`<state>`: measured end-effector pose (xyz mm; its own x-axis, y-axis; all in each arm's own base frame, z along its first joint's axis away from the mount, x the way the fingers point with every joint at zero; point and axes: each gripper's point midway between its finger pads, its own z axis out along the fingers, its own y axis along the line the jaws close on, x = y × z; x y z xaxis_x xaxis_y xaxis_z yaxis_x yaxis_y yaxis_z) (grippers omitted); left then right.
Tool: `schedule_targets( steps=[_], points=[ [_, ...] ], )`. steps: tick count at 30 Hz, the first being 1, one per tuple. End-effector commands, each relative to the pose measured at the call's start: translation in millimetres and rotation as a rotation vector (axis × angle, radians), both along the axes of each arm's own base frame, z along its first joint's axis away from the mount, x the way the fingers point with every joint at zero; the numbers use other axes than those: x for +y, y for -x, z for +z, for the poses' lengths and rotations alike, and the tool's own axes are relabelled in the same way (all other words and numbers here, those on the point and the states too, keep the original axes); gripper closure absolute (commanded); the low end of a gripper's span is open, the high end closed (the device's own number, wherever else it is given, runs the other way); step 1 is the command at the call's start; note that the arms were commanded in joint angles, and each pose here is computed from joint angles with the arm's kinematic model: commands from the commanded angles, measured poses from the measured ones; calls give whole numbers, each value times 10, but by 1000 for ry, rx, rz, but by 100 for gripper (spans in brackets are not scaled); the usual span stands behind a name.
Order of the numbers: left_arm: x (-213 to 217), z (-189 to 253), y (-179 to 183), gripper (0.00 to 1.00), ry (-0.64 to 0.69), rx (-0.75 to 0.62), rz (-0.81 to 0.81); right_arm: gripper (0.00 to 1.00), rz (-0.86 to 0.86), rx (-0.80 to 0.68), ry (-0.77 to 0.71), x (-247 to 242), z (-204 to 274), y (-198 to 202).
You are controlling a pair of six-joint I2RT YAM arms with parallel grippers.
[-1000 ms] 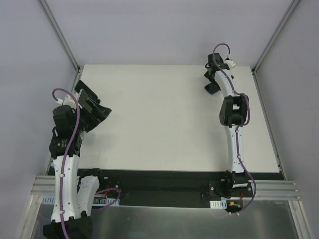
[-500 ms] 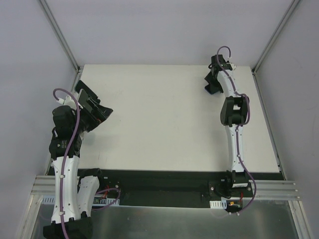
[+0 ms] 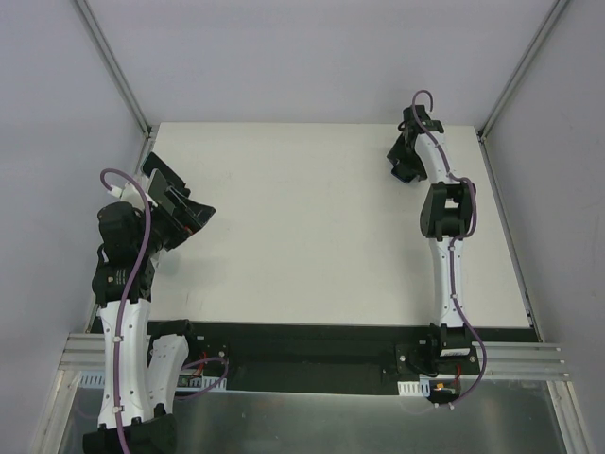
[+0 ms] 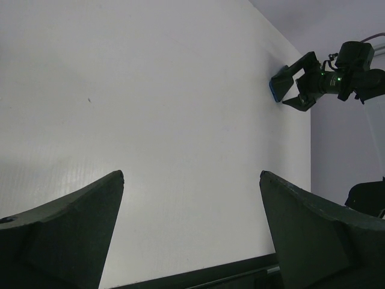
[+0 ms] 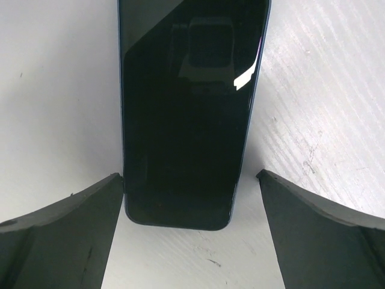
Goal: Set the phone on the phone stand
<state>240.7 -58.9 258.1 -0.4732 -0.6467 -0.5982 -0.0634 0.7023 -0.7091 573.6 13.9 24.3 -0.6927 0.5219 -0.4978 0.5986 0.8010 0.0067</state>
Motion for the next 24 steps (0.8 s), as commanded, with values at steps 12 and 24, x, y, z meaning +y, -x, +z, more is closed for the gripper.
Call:
schedule_targets(
  steps=[12, 24],
  points=[
    [-123, 332, 54, 7, 10, -107, -68, 13, 86, 145, -93, 224, -214, 285],
    [-142, 356, 60, 7, 15, -110, -79, 41, 119, 183, -150, 332, -166, 444]
  ],
)
